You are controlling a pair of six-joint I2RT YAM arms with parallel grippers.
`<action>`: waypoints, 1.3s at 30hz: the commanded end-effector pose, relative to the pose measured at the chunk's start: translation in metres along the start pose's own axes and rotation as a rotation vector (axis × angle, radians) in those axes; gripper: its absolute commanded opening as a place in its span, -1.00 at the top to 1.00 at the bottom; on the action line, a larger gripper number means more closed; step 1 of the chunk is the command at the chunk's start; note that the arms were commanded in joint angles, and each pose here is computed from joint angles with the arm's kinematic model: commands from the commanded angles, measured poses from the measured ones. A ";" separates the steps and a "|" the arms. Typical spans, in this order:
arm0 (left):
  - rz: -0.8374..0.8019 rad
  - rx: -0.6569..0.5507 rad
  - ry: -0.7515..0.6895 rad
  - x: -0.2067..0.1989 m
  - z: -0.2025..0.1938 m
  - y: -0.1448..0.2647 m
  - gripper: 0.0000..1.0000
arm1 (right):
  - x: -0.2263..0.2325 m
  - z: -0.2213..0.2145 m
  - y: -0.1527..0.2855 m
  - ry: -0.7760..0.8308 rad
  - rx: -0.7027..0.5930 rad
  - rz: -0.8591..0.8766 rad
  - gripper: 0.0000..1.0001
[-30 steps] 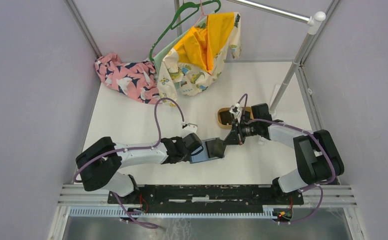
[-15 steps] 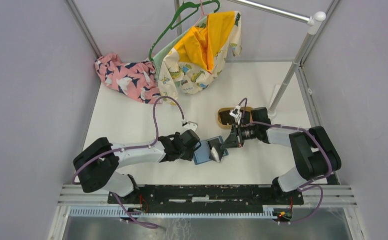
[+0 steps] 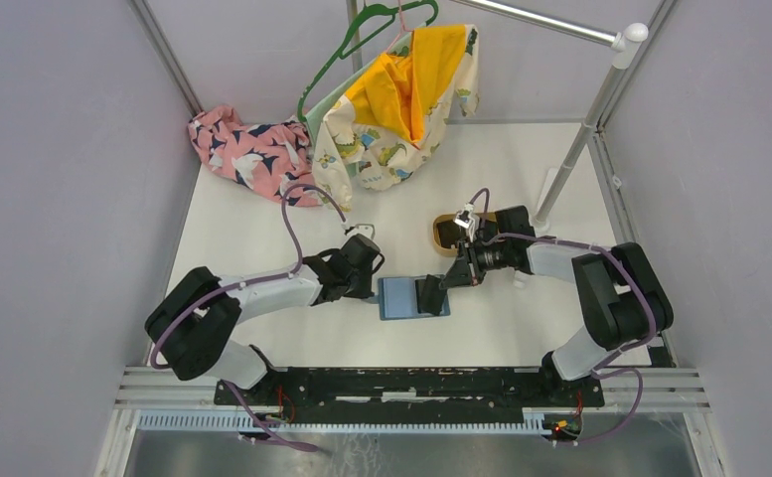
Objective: Put the credit cards into the card holder
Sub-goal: Insert the credit card into the card holder.
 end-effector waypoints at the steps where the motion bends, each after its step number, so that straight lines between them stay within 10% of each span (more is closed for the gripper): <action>1: -0.017 -0.025 -0.035 0.003 0.013 -0.007 0.56 | 0.000 0.003 -0.006 -0.111 -0.040 0.056 1.00; 10: -0.014 -0.059 -0.048 0.001 0.034 -0.012 0.57 | -0.007 0.006 -0.012 -0.225 -0.108 -0.027 1.00; 21: -0.142 -0.167 -0.012 -0.006 0.049 0.030 -0.12 | -0.017 -0.002 -0.021 -0.257 -0.049 -0.202 1.00; 39: -0.185 -0.012 -0.003 -0.007 0.015 0.000 -0.13 | -0.004 0.000 -0.043 -0.246 0.003 -0.166 1.00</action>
Point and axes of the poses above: each gripper's point midway between its finger pads, its own y axis back along the fingers, its own x axis along the line the jaws close on, z = x × y, the point moved 8 cm from there along y, back along the fingers, and after that the axes turned 1 degree about -y, right-handed, at the moved point
